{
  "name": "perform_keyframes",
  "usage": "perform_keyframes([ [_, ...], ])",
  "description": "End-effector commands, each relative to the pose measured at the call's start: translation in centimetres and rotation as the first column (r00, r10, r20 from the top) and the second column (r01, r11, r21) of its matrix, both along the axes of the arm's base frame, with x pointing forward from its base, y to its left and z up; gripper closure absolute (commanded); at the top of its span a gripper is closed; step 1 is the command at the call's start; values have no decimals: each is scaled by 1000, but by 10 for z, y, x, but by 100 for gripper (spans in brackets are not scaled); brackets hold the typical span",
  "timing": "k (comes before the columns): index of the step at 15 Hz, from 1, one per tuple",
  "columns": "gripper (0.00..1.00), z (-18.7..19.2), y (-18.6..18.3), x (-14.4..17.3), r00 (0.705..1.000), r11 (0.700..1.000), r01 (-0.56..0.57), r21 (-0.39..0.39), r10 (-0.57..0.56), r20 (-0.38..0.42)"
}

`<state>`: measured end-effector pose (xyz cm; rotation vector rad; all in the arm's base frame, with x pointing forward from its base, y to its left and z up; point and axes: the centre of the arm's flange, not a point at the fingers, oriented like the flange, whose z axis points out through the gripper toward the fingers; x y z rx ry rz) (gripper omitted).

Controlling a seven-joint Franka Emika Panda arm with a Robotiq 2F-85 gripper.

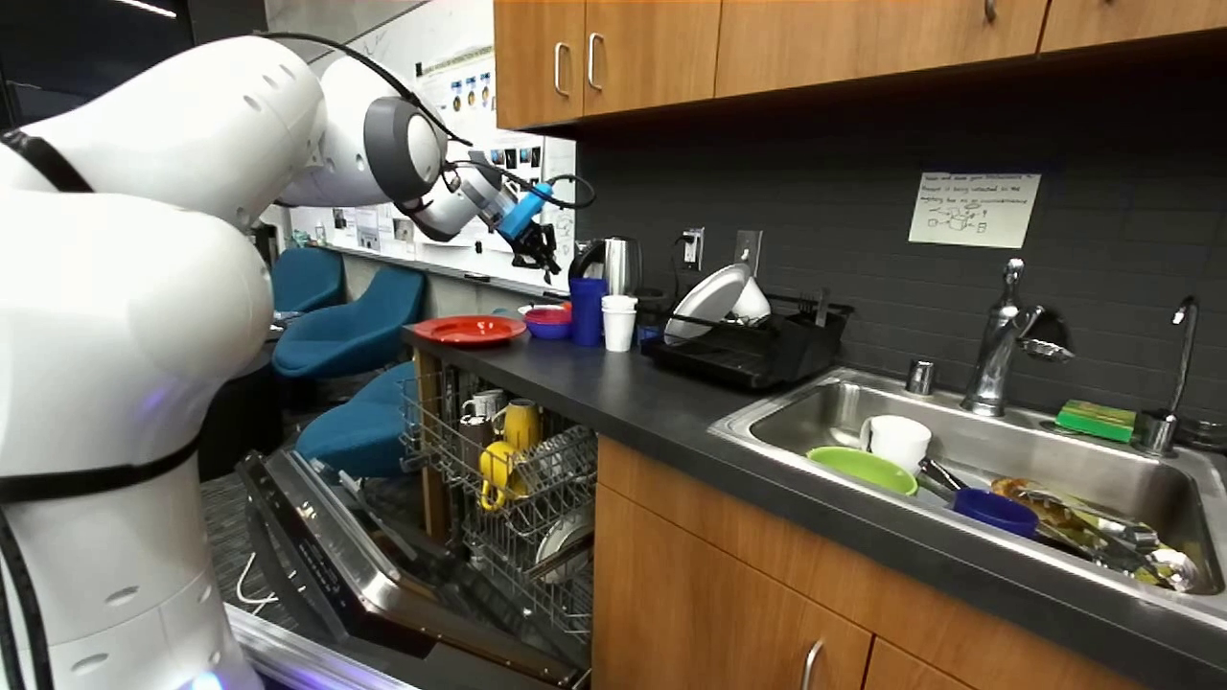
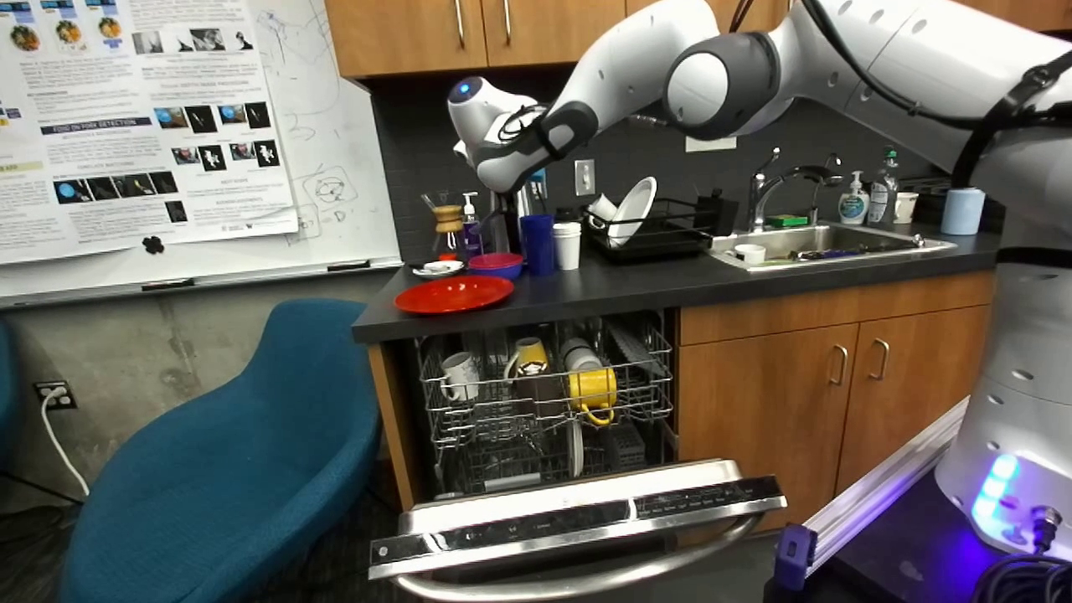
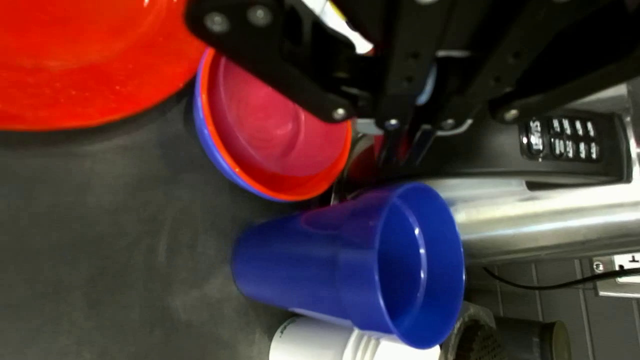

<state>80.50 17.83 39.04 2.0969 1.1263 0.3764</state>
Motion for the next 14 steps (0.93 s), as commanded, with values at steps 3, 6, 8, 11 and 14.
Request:
perform_keyframes([
  [3,98,27,61,-65,1000,999,-5,33,5,-14],
  [6,98,39,78,-92,1000,999,-18,28,19,-25],
  [8,98,46,74,-106,998,1000,-31,5,31,-57],
  [11,98,58,48,-128,993,998,-31,-58,24,-117],
  [14,98,69,13,-143,987,992,-15,-121,-5,-160],
])
